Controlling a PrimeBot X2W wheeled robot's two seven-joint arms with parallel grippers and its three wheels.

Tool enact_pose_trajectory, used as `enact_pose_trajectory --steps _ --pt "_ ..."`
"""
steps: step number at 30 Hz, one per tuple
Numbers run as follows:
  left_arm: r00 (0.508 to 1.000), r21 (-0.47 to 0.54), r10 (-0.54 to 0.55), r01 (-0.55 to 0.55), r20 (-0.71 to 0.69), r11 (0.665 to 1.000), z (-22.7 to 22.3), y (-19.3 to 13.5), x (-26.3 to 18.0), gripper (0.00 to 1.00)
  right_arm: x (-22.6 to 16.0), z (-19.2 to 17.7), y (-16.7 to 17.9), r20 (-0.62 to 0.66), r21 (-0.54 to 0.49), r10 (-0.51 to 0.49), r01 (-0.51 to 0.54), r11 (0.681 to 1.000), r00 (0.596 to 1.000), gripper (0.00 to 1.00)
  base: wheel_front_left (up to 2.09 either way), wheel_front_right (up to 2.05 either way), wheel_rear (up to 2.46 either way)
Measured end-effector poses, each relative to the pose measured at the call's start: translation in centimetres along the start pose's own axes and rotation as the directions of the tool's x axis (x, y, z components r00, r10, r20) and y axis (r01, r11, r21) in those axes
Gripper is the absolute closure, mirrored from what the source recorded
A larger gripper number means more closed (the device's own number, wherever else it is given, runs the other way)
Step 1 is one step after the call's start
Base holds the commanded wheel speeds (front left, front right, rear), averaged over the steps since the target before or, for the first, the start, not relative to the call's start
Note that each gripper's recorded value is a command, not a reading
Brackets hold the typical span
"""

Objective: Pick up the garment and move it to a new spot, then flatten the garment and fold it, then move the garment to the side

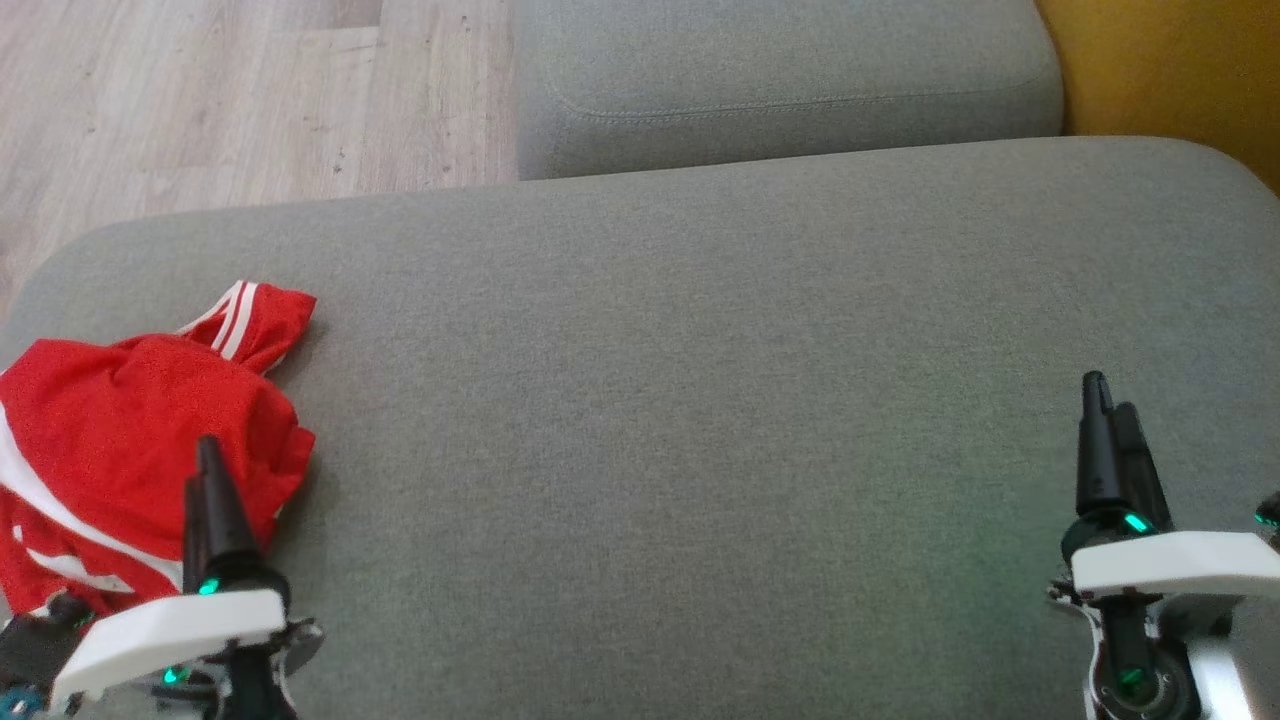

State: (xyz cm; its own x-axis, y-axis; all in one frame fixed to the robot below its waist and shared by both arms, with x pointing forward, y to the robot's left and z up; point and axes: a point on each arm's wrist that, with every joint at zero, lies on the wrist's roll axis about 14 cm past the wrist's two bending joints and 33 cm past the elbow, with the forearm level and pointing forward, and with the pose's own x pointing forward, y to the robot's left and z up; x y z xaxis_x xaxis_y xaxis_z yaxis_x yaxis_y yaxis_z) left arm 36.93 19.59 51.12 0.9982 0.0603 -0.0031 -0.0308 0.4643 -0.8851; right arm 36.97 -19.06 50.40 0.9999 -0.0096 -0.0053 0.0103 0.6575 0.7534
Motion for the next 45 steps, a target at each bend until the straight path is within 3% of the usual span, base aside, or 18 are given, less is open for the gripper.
enact_pose_trajectory --steps 11,20,32,45 --pt "0.997 0.232 -0.059 0.070 -0.050 0.970 -2.1 -2.4 0.0 0.00 0.1 -0.1 1.4 0.002 -0.165 0.047 -0.046 0.985 0.999 0.00 0.00 0.00 0.00" --pt "0.989 0.427 -0.110 0.143 -0.102 0.893 -4.0 -3.9 -0.3 0.00 0.1 -0.3 2.4 -0.001 -0.299 0.085 -0.082 0.951 0.996 0.00 0.00 0.00 0.00" --pt "0.984 0.654 -0.094 0.172 -0.152 0.737 -5.9 -3.8 -1.0 0.00 -0.2 -1.0 3.4 -0.019 -0.458 0.129 -0.123 0.880 0.991 0.00 0.00 0.00 0.00" --pt "0.969 0.822 -0.132 0.246 -0.207 0.513 -8.2 -4.2 -1.6 0.00 -0.7 -1.6 3.9 -0.040 -0.633 0.161 -0.150 0.760 0.986 0.00 0.00 0.00 0.00"
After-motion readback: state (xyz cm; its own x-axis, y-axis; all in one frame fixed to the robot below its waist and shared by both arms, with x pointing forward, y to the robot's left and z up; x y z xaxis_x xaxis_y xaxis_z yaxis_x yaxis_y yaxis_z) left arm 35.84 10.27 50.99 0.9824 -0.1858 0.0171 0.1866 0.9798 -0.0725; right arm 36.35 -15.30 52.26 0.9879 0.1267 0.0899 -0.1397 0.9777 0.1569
